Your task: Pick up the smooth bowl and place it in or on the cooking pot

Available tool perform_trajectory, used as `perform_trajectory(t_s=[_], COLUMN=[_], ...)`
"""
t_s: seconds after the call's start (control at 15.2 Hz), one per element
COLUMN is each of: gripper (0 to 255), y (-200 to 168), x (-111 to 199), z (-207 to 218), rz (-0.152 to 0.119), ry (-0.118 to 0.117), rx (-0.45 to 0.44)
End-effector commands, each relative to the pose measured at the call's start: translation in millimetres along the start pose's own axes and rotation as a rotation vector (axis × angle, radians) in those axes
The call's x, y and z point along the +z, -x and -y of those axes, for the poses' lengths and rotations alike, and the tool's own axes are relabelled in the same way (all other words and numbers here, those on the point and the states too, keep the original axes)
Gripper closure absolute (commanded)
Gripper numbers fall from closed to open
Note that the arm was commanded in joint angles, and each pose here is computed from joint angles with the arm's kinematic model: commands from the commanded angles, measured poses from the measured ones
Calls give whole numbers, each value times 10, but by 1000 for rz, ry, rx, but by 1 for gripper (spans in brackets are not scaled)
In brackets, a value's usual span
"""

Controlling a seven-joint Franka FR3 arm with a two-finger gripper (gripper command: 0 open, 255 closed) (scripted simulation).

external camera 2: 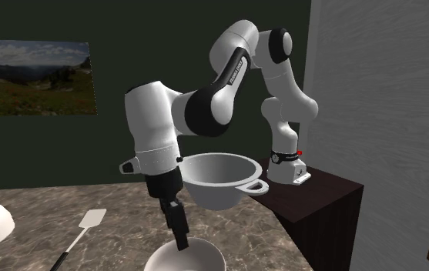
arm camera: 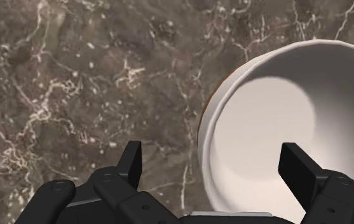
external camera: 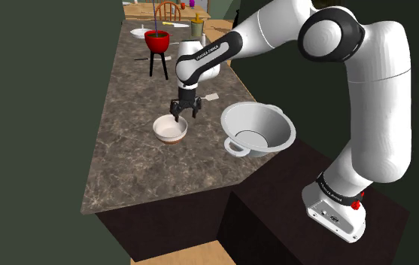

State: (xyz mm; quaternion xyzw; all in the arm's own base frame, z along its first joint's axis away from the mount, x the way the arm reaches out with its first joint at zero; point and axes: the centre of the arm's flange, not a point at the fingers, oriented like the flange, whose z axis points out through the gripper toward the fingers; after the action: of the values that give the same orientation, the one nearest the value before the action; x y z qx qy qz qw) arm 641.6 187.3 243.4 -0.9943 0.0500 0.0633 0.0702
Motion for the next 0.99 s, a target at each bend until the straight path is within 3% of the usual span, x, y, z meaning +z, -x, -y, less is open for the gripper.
perform_trajectory(t_s=[0.0,0.33,0.86,0.92], gripper=[0,0,0,255], y=[-36,-36,-36,-36], x=[100,394,394,394], z=[9,10,10,10], rz=[0,0,0,0], ry=[-2,-2,-2,-2], rx=[1,1,1,1])
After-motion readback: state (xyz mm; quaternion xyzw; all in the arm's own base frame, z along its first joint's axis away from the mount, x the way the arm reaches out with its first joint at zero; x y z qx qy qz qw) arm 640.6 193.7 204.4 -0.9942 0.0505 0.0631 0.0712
